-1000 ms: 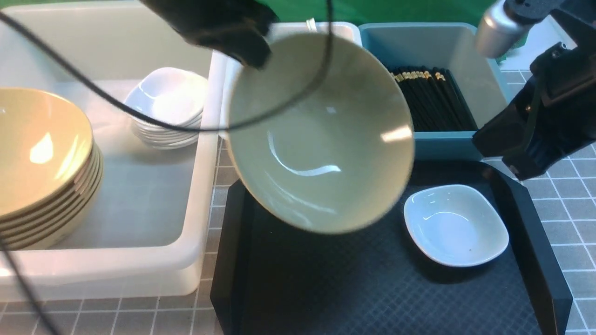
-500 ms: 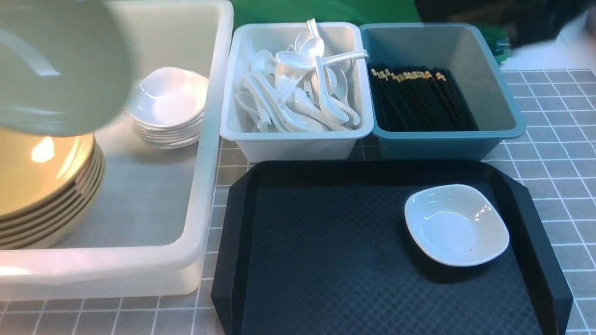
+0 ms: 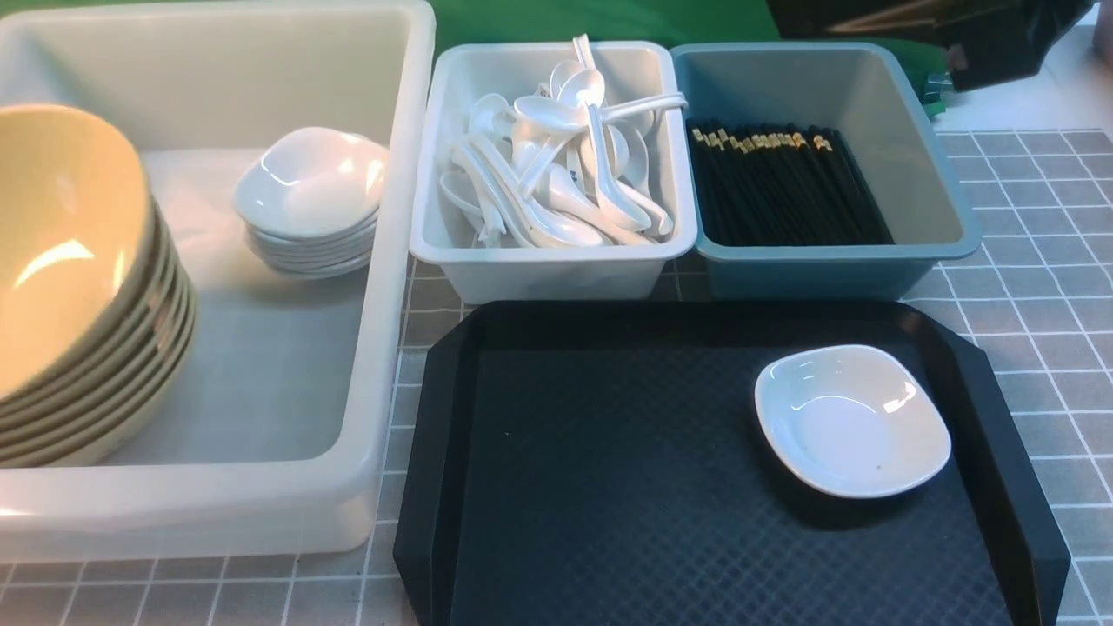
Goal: On grey table put chopsticks spoon bowls plates into blue grey white boxes.
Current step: 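Grasp the small white bowl on the black tray by its rim with the left gripper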
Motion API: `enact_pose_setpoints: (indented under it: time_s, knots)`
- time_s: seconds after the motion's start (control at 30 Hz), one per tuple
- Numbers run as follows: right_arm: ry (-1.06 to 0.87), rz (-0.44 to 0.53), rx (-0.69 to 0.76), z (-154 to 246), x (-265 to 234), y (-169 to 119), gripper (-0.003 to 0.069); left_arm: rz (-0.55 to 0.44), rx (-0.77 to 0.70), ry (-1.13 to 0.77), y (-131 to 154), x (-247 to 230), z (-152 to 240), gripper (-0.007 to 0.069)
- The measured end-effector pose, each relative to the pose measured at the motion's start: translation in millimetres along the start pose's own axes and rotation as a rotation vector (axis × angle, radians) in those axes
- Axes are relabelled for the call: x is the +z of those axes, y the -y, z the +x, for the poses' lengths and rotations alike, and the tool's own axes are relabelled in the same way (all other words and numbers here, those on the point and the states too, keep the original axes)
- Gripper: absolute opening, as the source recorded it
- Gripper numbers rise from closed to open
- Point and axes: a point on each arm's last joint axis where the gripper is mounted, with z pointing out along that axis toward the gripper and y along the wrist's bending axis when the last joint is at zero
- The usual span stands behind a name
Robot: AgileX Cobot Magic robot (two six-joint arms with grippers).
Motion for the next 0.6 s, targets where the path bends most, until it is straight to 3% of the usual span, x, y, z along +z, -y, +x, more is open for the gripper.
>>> enact_pose_setpoints:
  time_s: [0.37, 0.47, 0.6]
  knots:
    - [-0.012, -0.008, -0.007, 1.1, 0.0, -0.7, 0.0069, 0.041, 0.043, 0.037, 9.2, -12.7, 0.9, 0.003]
    - [-0.02, 0.004, -0.013, 1.8, 0.0, 0.4, 0.0069, 0.102, 0.148, 0.065, 34.6, -34.3, -0.7, 0.0065]
    - [-0.048, 0.071, 0.022, 4.4, -0.3, 6.4, 0.0069, 0.307, 0.358, 0.077, 102.9, -63.6, 12.3, 0.0092]
